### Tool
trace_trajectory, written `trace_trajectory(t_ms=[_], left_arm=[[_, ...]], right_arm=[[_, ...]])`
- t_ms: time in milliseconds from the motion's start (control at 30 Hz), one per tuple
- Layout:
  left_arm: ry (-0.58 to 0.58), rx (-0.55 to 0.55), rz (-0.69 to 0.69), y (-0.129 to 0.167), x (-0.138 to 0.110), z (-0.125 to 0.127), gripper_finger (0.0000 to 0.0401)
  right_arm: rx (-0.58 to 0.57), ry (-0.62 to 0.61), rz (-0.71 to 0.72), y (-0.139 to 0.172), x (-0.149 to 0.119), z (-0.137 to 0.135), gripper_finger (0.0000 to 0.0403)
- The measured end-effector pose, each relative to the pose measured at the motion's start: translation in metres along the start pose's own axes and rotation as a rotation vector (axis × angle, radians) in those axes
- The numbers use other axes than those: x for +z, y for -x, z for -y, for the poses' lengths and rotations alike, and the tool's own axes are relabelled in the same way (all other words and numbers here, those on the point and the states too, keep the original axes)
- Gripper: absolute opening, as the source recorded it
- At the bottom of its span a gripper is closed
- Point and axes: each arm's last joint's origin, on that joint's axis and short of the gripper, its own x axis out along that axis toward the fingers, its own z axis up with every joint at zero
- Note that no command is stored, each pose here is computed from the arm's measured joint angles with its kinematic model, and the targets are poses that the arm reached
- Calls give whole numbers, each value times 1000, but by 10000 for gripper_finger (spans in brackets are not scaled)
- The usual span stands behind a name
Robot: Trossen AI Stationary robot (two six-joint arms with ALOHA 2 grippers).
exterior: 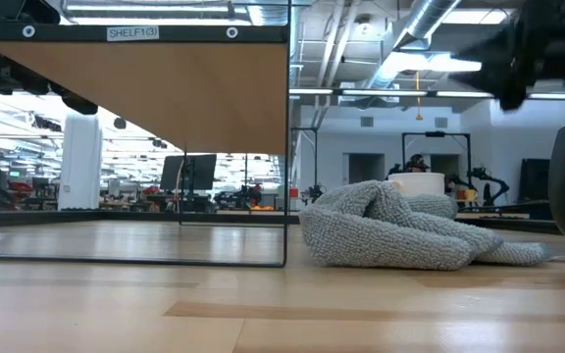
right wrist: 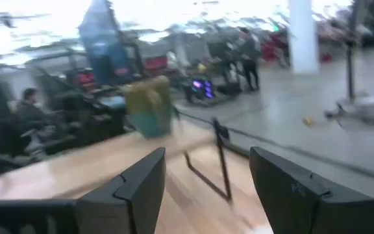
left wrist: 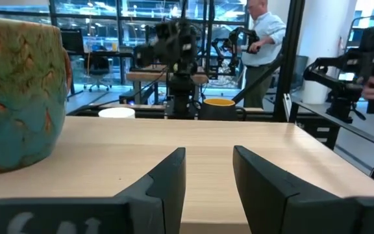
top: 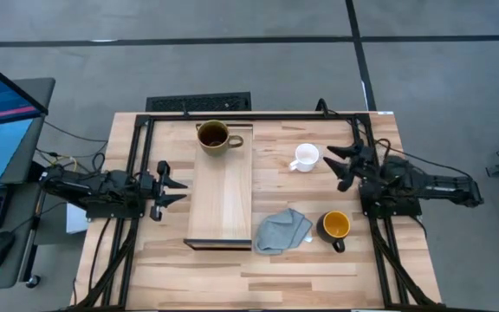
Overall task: Stack small to large cups/mugs on shelf
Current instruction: Put the black patterned mug on the shelf
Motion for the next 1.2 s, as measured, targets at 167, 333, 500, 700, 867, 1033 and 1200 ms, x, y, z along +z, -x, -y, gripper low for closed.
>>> trace_trajectory(t_ms=[167, 333, 500, 700, 867, 1033, 1200], left_arm=[[5, 0, 0, 0, 0, 0, 119], [-27, 0, -3, 0, 0, 0, 119], [-87, 0, -3, 0, -1, 0, 119], [-98, 0, -4, 0, -1, 0, 119], [-76, 1, -4, 0, -1, 0, 119], [-46, 0, -4, 0, -1, 0, 119], [0, 1, -4, 0, -1, 0, 119]], right_arm=[[96, 73, 10, 7, 36, -8, 244], [99, 105, -147, 6, 51, -14, 244], [110, 44, -233, -5, 71, -23, 244], [96, -48, -429, -18, 82, -35, 244], [54, -196, -684, -22, 80, -45, 244], [66, -337, -911, -27, 74, -62, 244], [65, -440, -1096, -29, 67, -80, 244]])
